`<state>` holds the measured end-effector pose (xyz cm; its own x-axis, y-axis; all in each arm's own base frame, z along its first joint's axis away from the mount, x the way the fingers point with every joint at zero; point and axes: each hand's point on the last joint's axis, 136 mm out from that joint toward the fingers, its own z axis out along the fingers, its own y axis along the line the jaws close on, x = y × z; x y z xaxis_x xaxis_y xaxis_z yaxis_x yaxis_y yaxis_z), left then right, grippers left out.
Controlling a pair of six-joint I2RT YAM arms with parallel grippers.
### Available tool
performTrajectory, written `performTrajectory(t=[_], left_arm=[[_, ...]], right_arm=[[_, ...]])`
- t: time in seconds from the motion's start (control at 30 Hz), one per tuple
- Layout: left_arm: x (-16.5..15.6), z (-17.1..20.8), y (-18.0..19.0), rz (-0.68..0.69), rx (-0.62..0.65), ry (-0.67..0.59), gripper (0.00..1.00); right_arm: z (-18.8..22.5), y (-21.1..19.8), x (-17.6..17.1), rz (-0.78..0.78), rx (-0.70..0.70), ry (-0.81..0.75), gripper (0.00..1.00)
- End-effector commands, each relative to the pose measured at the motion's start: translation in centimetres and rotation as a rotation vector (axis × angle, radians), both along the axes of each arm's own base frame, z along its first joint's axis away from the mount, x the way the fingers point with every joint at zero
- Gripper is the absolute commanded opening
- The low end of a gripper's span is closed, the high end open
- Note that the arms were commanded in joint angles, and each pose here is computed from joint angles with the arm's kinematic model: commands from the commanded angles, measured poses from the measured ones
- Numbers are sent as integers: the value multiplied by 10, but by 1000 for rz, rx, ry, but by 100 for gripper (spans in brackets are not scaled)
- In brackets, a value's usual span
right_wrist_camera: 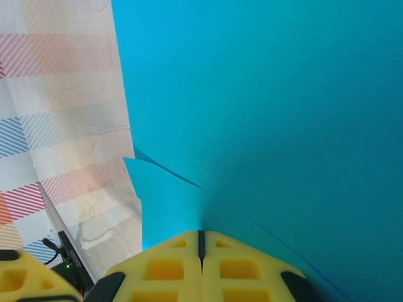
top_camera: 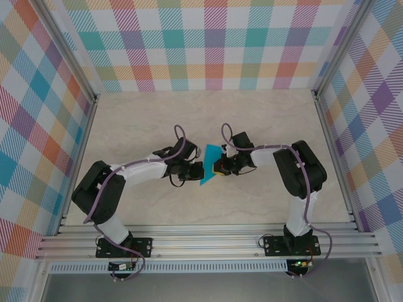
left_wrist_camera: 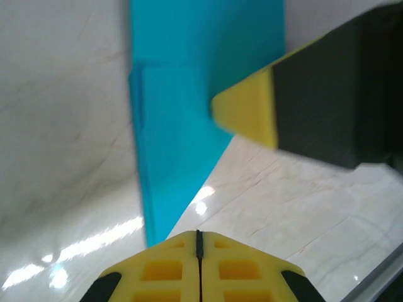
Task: Fold a paper plane with a square sheet of paper (pick it up from the middle)
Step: Third fold the triangle at the center of the table.
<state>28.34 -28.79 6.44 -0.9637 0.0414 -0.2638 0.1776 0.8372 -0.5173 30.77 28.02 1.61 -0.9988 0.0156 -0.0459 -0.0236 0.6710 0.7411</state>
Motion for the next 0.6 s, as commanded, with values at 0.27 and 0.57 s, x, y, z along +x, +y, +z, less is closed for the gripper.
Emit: performTrajectory(t=[0.27, 0.57], left_arm=[[18, -48, 3, 25, 121, 73, 3], [-5, -76, 28, 24, 207, 124, 0]], right_arm=[[-11, -9, 4, -16, -68, 7, 0], [-3, -26, 25, -92, -44, -39, 0]])
